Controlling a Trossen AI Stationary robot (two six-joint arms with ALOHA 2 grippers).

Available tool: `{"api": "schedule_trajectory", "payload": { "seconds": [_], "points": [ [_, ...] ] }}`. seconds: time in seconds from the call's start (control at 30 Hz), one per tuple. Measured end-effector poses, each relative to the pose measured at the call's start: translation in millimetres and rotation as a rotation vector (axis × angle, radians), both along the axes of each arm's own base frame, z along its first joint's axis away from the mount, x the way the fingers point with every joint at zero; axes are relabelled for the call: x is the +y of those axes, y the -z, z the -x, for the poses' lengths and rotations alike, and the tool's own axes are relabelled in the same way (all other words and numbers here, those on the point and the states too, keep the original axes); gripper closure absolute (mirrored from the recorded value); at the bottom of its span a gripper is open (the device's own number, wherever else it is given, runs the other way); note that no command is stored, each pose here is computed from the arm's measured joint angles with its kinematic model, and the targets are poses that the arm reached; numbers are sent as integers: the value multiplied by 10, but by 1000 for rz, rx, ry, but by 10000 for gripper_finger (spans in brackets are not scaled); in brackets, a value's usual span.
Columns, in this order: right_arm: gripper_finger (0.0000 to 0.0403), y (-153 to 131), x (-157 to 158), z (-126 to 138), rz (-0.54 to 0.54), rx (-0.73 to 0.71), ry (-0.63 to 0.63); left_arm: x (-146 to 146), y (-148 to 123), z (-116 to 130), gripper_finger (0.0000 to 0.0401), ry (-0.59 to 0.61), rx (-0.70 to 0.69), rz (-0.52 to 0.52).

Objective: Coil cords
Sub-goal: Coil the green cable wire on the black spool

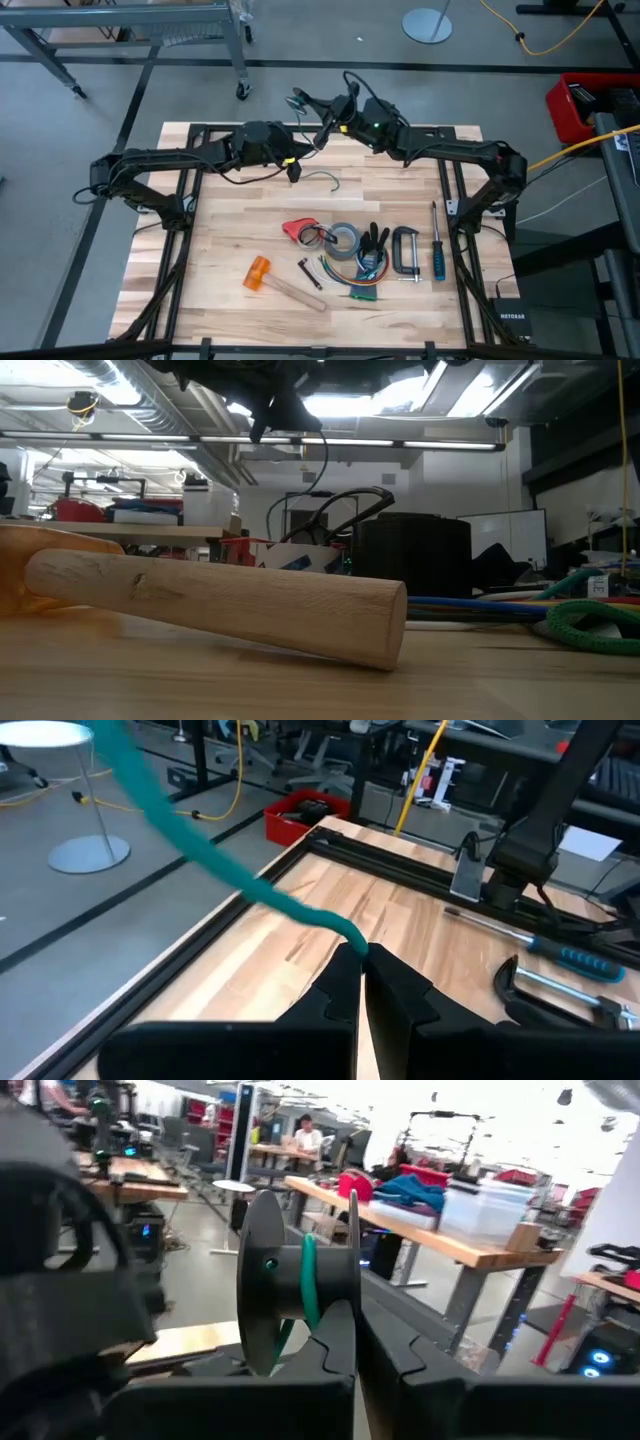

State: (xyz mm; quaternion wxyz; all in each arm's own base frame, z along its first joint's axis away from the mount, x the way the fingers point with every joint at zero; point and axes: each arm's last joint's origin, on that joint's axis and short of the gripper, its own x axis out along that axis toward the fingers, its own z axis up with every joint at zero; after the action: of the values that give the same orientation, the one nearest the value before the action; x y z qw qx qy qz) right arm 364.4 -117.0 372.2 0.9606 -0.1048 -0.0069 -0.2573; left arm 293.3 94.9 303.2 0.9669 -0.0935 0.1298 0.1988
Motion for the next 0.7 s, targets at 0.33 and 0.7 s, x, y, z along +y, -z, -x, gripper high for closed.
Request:
{"api": "schedule_trajectory", "payload": {
  "seconds": [0.33, 0.7],
  "points": [
    [402, 275, 36, -159, -36, 125, -25, -3, 5, -2, 401, 18, -6, 24],
    [402, 440, 32, -132, -82, 290, 10, -2, 5, -2, 401, 18, -5, 24]
  ]
}}
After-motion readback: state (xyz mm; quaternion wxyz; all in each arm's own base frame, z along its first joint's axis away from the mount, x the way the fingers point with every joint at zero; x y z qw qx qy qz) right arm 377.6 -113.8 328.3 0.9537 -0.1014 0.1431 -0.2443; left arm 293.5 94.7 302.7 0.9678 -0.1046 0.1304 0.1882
